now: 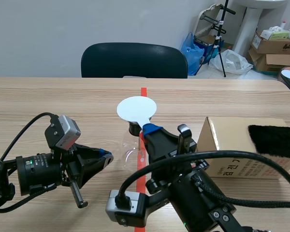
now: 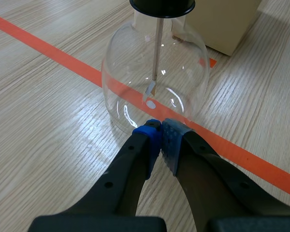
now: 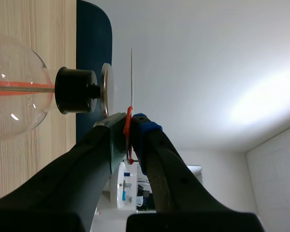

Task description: Do the electroscope experiment

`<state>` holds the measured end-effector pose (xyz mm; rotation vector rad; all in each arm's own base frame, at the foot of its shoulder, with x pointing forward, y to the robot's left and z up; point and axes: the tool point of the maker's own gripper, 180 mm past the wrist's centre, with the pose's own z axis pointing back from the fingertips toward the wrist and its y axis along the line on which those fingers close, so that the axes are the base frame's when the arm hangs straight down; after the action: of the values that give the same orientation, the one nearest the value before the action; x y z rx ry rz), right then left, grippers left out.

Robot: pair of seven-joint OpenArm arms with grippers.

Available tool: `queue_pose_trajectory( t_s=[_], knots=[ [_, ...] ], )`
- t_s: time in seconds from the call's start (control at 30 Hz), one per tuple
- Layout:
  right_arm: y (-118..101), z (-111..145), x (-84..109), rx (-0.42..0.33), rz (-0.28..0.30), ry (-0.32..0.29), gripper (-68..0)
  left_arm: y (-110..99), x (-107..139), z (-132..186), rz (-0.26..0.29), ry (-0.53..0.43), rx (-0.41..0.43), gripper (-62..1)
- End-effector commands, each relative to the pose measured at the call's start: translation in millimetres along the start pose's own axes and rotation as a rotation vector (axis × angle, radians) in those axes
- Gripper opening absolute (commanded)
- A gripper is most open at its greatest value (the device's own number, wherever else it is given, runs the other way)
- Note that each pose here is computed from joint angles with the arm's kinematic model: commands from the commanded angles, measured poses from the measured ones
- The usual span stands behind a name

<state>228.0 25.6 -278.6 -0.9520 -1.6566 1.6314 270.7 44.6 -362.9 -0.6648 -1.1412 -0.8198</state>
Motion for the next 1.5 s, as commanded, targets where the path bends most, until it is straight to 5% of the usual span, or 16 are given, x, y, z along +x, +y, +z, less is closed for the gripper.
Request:
queue_pose_trajectory(
  t_s=[0.0,0.4,0.77,1.47],
  knots=[
    [-9,-3,-8.3,-0.033,0.010,0.027,-66.5,-1,12,-4,0.003,-0.044,-0.004,-57.7],
    [-9,6,-59.7,-0.034,0.005,0.318,-66.5,-1,12,-4,0.003,-0.044,-0.004,-57.7],
    [-9,19,-90.2,-0.034,0.002,0.503,-66.5,-1,12,-4,0.003,-0.044,-0.004,-57.7],
    [-9,23,-96.4,-0.035,0.001,0.543,-66.5,-1,12,-4,0.003,-0.044,-0.004,-57.7]
  ],
)
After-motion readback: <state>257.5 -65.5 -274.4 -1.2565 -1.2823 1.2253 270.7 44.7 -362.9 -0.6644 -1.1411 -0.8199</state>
